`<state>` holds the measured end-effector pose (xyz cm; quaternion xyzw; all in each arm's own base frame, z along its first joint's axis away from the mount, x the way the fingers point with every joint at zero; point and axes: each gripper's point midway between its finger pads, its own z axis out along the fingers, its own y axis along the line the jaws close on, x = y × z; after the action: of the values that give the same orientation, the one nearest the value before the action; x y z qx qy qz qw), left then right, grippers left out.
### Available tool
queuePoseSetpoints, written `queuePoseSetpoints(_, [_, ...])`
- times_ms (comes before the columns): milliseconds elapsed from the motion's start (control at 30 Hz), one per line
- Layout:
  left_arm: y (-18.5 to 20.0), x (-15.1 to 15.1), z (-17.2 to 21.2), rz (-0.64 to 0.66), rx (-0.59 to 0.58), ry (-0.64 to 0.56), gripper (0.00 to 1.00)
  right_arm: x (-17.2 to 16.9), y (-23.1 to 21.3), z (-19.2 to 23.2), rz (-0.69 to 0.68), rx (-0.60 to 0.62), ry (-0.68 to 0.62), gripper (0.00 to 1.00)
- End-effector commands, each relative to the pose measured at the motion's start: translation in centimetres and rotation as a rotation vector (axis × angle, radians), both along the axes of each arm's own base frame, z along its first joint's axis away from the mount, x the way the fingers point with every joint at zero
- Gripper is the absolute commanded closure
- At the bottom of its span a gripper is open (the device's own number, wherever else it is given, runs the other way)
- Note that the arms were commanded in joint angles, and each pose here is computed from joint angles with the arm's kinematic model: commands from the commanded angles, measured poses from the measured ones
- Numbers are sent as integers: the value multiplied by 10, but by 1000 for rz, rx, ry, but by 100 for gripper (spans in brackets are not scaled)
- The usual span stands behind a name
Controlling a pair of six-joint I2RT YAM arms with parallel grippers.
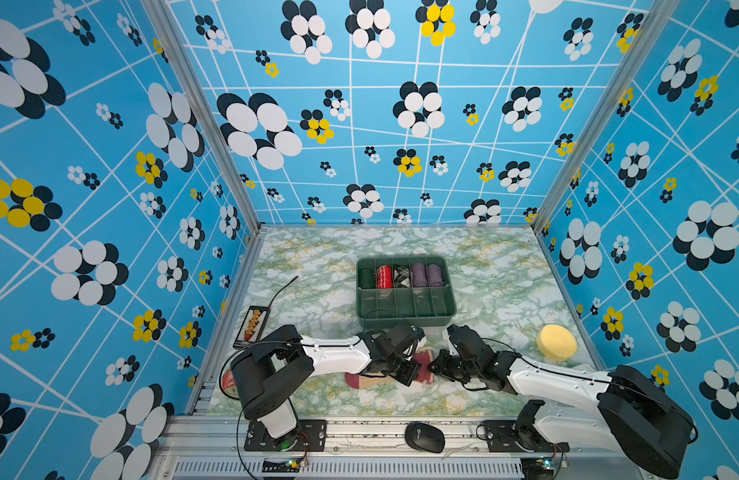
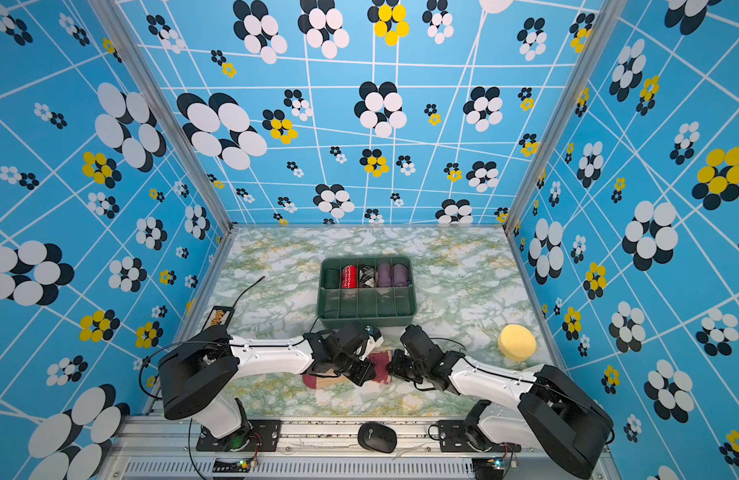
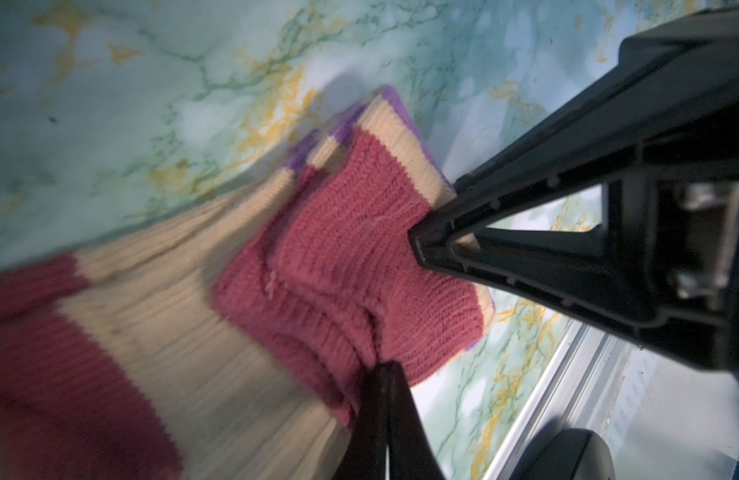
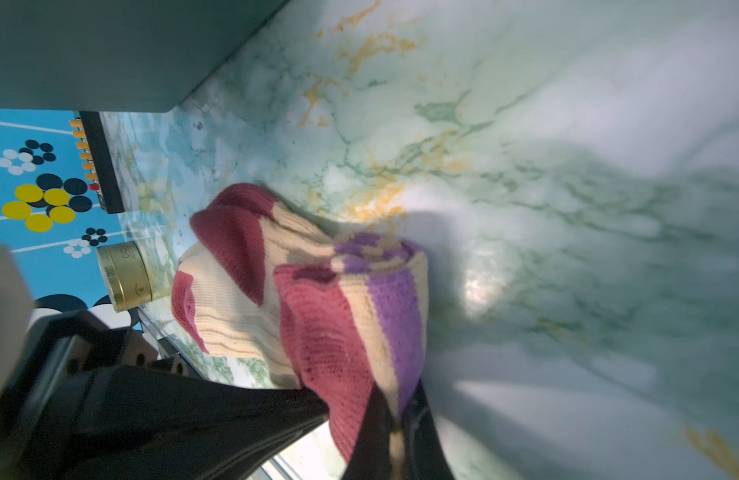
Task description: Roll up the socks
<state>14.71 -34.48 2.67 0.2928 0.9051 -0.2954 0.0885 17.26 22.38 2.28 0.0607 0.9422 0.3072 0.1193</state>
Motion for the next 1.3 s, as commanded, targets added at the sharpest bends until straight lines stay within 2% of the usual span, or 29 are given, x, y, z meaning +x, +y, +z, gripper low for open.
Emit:
queuePoseSetpoints(0, [8,-1,-9,11,40,28,93,0,-15,-3,28,-124,-9,100])
queuePoseSetpoints(467, [6,15,39,54,-88,-20,93,3,-36,12,84,-350,-61,100])
queuePoseSetpoints(867, [45,20,24,138,-46,-25,92,9,-55,27,117,-570,-82,100])
queuePoseSetpoints(1267, [61,20,14,172,-36,-24,92,17,-71,34,160,-827,-83,100])
